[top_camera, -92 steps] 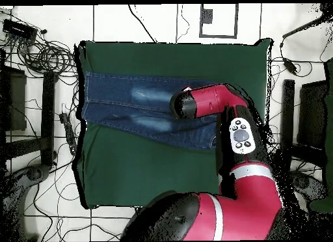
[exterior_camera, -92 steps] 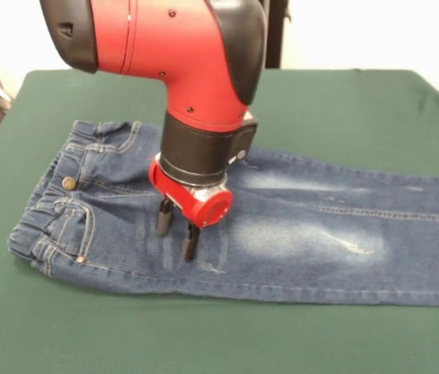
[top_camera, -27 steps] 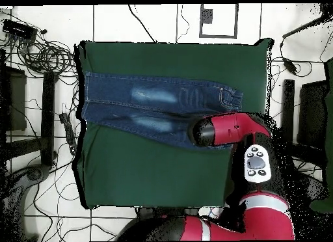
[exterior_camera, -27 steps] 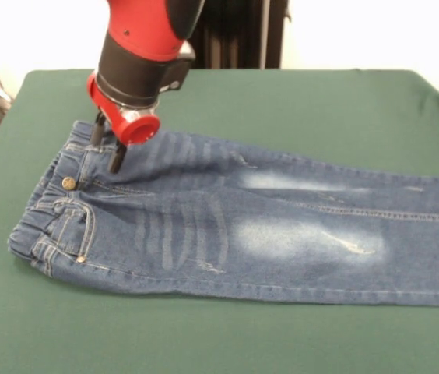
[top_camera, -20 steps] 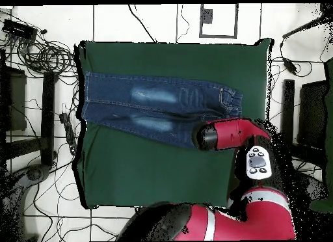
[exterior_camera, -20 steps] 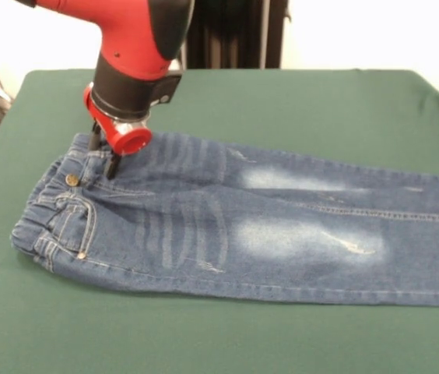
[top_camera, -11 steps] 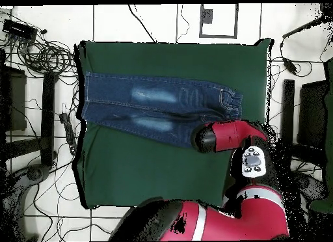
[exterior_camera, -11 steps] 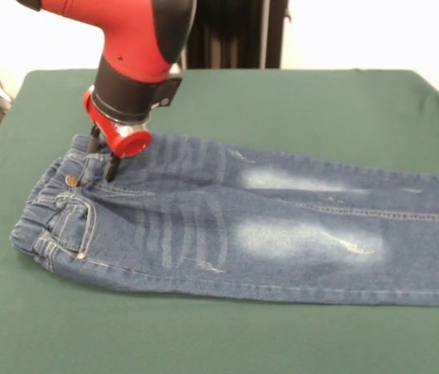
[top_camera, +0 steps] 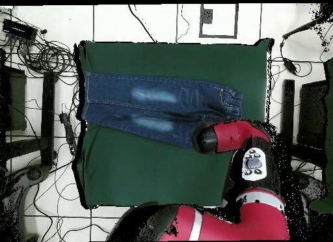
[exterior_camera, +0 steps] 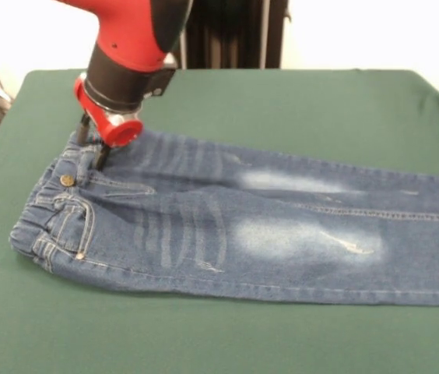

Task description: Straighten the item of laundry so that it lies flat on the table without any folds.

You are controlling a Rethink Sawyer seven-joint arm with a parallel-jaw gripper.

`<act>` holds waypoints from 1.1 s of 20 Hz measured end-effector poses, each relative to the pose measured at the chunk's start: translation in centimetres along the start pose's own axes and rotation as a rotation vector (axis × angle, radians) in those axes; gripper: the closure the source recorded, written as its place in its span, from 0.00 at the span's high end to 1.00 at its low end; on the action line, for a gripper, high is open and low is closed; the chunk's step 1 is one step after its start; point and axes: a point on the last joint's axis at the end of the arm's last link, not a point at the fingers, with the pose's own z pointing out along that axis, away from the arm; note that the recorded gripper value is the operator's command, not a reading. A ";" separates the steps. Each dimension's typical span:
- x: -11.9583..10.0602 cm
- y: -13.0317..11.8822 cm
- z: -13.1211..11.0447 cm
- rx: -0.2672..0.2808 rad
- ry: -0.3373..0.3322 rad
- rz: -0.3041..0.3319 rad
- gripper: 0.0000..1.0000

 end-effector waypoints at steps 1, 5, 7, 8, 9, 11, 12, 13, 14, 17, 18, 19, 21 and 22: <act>-0.6 -0.4 -0.3 0.007 -0.004 0.006 1.00; -4.0 -2.9 -1.1 0.024 -0.033 0.040 1.00; -5.6 -4.4 -1.0 0.032 -0.049 0.051 1.00; -6.3 -5.4 -0.8 0.039 -0.056 0.056 1.00; -7.0 -6.3 -0.5 0.046 -0.062 0.061 1.00; -8.2 -8.1 0.1 0.061 -0.071 0.069 1.00; -8.8 -9.2 0.6 0.071 -0.075 0.072 1.00; -9.1 -10.0 1.0 0.080 -0.077 0.073 1.00; -9.5 -10.9 1.6 0.091 -0.078 0.075 1.00; -9.9 -13.2 3.1 0.117 -0.076 0.071 1.00; -10.1 -14.2 3.7 0.129 -0.075 0.068 1.00; -10.2 -14.7 4.0 0.134 -0.075 0.067 1.00; -10.3 -15.3 4.3 0.140 -0.073 0.068 1.00; -10.3 -15.5 4.4 0.141 -0.071 0.070 1.00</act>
